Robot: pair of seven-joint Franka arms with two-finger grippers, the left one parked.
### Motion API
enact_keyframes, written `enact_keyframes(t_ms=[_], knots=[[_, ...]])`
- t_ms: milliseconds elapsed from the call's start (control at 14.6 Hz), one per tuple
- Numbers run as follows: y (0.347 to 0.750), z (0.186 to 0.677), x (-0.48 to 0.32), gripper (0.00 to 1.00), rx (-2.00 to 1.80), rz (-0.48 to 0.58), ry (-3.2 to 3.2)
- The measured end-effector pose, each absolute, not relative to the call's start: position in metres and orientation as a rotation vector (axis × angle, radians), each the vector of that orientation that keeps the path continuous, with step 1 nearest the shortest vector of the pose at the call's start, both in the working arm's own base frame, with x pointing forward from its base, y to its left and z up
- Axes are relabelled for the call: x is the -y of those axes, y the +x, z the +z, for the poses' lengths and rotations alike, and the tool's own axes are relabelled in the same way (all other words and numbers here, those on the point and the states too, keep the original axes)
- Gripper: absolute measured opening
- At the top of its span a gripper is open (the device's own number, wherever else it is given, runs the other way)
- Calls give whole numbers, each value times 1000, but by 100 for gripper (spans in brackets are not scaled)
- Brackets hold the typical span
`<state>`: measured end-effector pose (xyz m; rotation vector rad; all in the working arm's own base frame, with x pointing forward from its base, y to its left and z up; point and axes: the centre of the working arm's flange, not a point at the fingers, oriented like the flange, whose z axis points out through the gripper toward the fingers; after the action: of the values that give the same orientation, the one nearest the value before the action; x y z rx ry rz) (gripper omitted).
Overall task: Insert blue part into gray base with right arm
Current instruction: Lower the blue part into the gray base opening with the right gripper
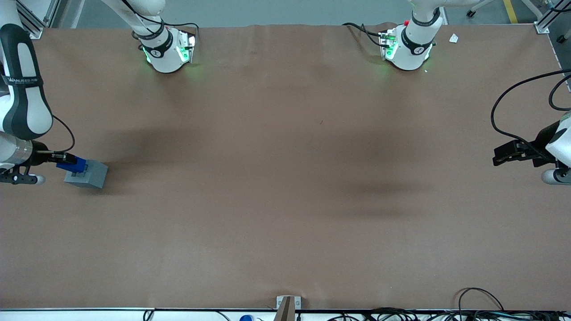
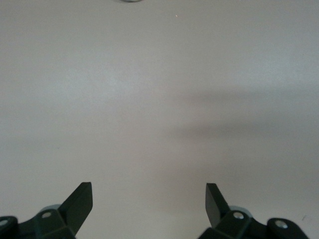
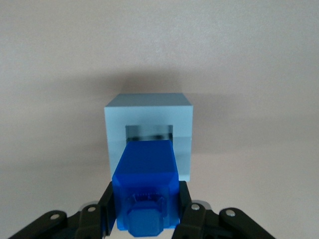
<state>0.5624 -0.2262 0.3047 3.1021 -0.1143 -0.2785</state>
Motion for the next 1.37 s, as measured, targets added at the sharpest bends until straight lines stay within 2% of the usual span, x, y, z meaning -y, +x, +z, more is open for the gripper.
enact_keyframes(t_ms=[1370], knots=[[568, 296, 225, 51, 127, -311, 3106]])
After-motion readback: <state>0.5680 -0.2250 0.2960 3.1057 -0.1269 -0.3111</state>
